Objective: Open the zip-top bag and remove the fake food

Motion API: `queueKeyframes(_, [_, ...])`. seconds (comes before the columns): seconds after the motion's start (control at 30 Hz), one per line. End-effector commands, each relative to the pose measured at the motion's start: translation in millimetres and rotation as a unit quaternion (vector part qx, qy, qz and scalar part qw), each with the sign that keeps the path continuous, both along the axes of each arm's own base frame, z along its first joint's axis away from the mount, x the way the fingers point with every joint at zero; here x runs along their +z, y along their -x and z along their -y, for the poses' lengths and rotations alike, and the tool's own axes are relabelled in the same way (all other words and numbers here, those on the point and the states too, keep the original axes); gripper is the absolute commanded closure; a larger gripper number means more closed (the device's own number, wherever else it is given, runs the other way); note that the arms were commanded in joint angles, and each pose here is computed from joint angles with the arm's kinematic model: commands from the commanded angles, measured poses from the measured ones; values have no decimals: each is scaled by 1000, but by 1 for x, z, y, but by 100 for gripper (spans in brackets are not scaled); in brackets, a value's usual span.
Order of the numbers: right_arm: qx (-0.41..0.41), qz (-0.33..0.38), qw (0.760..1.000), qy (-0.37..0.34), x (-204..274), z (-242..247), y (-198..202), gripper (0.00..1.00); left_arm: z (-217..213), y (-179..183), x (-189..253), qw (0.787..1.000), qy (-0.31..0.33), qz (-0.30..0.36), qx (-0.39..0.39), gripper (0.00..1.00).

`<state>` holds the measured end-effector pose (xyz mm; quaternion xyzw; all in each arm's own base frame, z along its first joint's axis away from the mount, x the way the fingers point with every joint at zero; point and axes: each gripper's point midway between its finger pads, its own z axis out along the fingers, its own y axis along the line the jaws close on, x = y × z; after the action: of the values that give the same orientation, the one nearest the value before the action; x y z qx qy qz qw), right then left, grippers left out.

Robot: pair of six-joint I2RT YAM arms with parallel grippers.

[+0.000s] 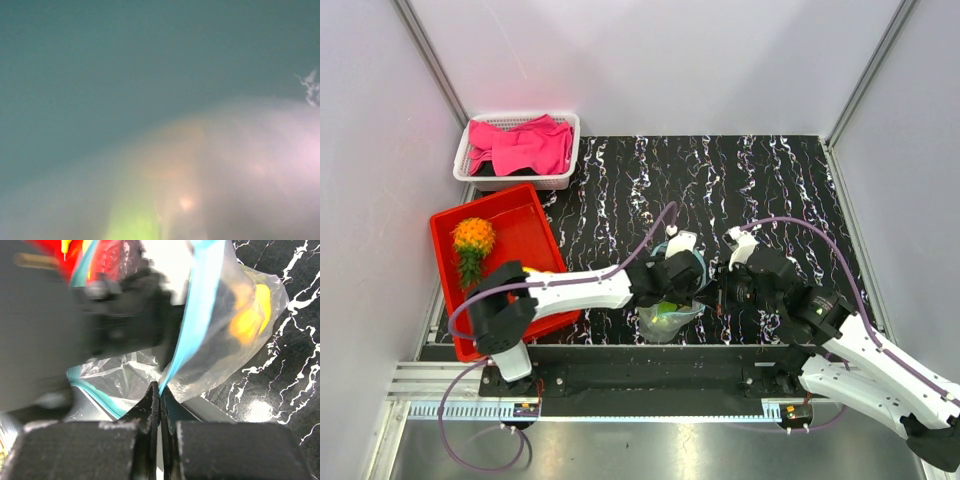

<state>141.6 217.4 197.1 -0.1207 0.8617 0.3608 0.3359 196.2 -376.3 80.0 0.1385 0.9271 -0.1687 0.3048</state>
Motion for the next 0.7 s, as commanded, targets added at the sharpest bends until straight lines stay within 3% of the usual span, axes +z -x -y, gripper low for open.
queueKeyframes(0.0, [-9, 21, 1000, 1, 10, 1, -7, 100, 9, 6, 58, 997, 59, 37, -35, 100])
queueKeyframes(0.3, [-43, 35, 998, 19, 11, 15, -13, 100, -12, 24, 86, 995, 70, 35, -65, 100])
queueKeyframes(0.67, [-41, 25, 998, 34, 1, 14, -15, 100, -25, 37, 161, 981, 144, 78, -105, 100])
